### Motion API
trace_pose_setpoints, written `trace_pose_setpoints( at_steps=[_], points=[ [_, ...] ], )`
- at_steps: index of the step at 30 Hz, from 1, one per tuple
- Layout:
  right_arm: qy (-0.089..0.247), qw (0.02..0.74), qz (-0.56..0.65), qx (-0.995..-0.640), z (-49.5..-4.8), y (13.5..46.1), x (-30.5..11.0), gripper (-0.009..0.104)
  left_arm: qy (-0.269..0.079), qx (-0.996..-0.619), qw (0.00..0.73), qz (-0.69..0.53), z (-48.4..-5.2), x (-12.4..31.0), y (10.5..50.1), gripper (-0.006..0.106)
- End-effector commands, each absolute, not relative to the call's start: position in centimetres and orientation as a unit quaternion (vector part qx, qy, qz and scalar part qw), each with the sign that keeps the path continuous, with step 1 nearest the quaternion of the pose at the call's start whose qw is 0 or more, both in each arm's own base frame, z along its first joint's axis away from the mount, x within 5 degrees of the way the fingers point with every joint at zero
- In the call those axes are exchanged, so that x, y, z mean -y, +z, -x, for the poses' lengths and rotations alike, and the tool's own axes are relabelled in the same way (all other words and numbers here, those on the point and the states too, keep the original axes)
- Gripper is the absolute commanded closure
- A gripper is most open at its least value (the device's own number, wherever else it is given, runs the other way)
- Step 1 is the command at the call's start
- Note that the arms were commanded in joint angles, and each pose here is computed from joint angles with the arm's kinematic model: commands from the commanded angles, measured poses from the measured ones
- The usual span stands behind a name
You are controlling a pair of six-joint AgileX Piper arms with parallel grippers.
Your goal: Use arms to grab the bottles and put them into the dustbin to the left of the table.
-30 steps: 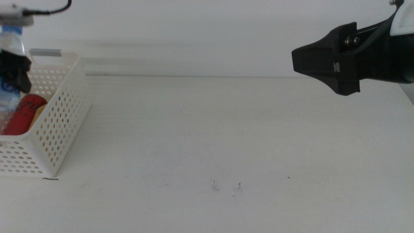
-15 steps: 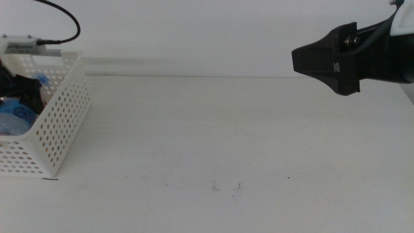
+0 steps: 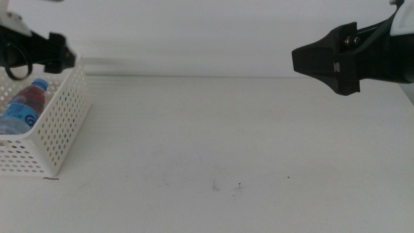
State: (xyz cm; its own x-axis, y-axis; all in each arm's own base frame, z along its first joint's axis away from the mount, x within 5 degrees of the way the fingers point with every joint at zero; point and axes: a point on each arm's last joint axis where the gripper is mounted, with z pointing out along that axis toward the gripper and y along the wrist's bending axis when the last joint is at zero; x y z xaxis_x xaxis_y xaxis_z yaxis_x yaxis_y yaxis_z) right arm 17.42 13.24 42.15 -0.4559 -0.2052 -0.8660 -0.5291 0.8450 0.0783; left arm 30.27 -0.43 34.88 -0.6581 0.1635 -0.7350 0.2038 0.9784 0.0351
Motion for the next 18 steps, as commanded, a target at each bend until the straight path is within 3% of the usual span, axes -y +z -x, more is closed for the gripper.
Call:
trace_pose_setpoints(
  at_steps=[1, 3, 7, 18],
  points=[
    [0.170, 0.482, 0.222, -0.830, -17.3, 42.5, -13.1, 0.003, -0.035, -0.856, 0.500, -0.129, -26.2, 2.6, 37.2, 0.007],
    [0.170, 0.482, 0.222, -0.830, -17.3, 42.5, -13.1, 0.003, -0.047, -0.815, 0.558, -0.148, -22.6, 4.0, 37.9, 0.007],
    [0.170, 0.482, 0.222, -0.830, -17.3, 42.5, -13.1, 0.003, -0.056, -0.776, 0.608, -0.158, -17.9, 4.3, 37.8, 0.007],
    [0.170, 0.482, 0.222, -0.830, -17.3, 42.5, -13.1, 0.003, -0.074, -0.782, 0.599, -0.153, -16.0, 4.1, 37.8, 0.007]
  ],
)
